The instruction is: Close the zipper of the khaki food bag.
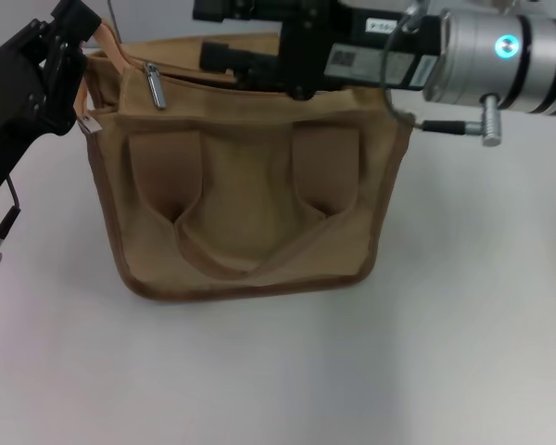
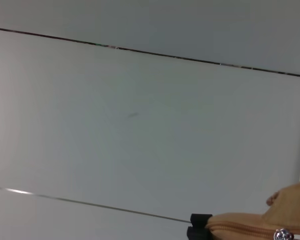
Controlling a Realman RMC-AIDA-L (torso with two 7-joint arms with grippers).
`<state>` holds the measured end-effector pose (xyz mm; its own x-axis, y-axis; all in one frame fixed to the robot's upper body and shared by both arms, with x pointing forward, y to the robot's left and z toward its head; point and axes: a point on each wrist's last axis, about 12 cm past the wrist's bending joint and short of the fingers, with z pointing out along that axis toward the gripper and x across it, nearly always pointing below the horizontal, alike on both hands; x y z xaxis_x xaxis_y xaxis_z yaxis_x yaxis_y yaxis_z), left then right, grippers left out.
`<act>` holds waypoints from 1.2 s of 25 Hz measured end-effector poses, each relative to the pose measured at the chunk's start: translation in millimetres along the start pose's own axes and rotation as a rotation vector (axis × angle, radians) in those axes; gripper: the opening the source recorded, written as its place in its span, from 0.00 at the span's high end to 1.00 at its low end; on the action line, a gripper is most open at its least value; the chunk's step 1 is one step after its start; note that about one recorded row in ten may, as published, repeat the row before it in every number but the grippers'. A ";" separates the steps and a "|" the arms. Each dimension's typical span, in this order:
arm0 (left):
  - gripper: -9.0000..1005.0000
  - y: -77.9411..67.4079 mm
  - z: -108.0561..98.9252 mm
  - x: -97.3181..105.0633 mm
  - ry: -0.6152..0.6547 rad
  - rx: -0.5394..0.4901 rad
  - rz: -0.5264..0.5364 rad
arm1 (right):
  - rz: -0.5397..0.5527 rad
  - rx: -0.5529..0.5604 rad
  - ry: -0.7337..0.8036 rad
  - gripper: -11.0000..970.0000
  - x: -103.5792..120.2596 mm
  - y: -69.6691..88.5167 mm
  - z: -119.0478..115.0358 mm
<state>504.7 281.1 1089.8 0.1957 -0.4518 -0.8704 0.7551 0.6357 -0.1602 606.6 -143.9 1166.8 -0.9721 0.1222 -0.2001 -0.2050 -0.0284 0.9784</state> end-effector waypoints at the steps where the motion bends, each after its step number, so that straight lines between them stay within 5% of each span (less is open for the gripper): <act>1: 0.91 -0.2 0.7 0.2 -0.001 0.001 -0.001 | -0.011 0.019 0.016 0.39 1.6 -1.6 5.7; 23: 0.91 -4.7 5.6 -3.2 -0.044 0.047 -0.038 | -0.257 0.144 0.091 0.39 2.4 -7.0 37.9; 30: 0.91 -3.9 7.6 -4.1 -0.055 0.044 -0.035 | -0.550 0.122 0.077 0.39 16.3 -16.5 25.5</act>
<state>505.7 275.8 1097.6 0.2021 -0.5075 -0.8376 0.7888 0.5912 -0.1679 597.0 -116.1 1148.7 -0.7322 0.0142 -0.6809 -0.6734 0.1341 0.7270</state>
